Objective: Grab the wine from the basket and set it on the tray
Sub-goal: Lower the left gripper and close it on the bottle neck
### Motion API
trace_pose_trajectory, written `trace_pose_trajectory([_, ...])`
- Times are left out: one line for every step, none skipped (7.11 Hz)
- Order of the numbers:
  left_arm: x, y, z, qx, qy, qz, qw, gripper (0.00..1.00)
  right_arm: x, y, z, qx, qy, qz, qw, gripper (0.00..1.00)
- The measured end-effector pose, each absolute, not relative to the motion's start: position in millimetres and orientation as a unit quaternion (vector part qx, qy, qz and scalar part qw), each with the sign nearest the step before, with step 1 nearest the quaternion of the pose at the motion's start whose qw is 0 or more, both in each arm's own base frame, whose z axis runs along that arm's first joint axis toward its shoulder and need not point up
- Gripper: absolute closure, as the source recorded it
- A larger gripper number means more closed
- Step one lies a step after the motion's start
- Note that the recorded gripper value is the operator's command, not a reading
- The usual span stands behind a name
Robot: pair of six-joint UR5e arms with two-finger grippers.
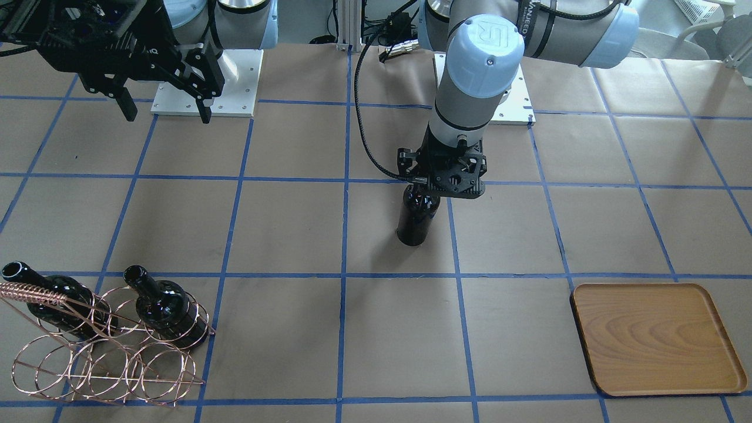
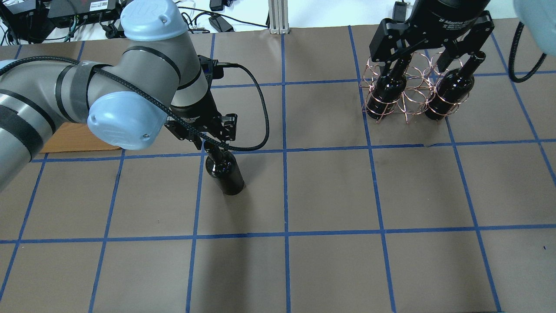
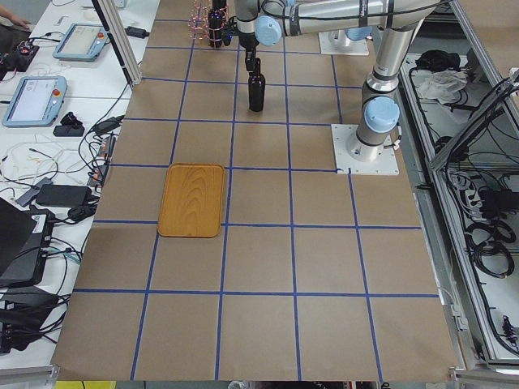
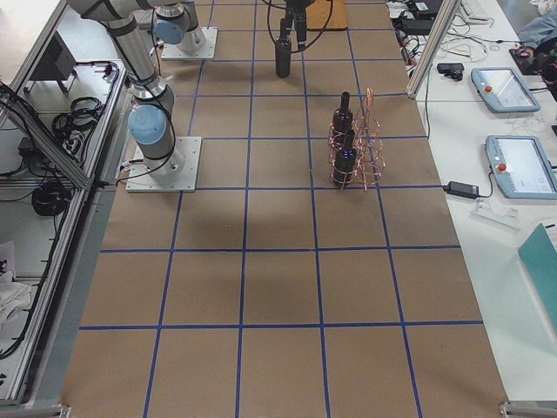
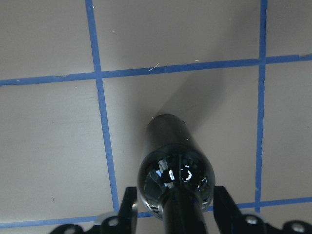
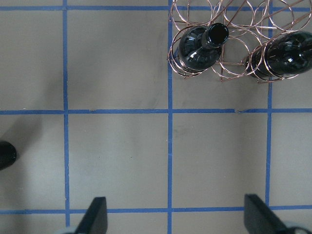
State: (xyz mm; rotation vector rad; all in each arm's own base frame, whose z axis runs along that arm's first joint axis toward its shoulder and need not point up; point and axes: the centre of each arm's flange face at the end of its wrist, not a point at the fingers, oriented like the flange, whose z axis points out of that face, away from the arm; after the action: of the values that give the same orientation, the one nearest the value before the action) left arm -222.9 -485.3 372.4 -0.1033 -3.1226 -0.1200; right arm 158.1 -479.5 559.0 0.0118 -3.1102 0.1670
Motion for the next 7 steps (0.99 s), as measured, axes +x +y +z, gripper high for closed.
trace_pose_trajectory([-223.1,-486.1,374.1,-0.033,-0.999,-0.037,0.008,1.0,157.9,-479.4,559.1,0.004,-0.998,0.054,0.014,0.0])
trace_pose_trajectory([-223.1,-487.5,376.7,-0.033,-0.999,-0.034,0.007,1.0,157.8,-479.4,558.6,0.003,-0.998,0.053,0.014,0.0])
trace_pose_trajectory([-222.7,-488.9,379.1,-0.032,-0.999,-0.031,0.007,1.0,157.9,-479.3,558.2,0.003,-0.998,0.053,0.014,0.0])
trace_pose_trajectory([-222.7,-489.8,380.6,-0.032,-0.999,-0.028,0.007,0.83,158.2,-479.3,558.1,0.003,-0.998,0.053,0.014,0.0])
trace_pose_trajectory([-222.3,-490.8,380.9,-0.031,-0.999,-0.027,0.008,0.05,158.4,-479.4,558.1,0.004,-0.998,0.054,0.014,0.0])
trace_pose_trajectory([-221.9,-491.8,380.4,-0.031,-0.999,-0.026,0.008,0.0,158.5,-479.4,558.3,0.004,-0.998,0.054,0.013,0.0])
trace_pose_trajectory([-221.7,-492.5,379.7,-0.031,-0.999,-0.027,0.008,0.0,158.5,-479.2,558.9,0.004,-0.998,0.055,0.013,0.0])
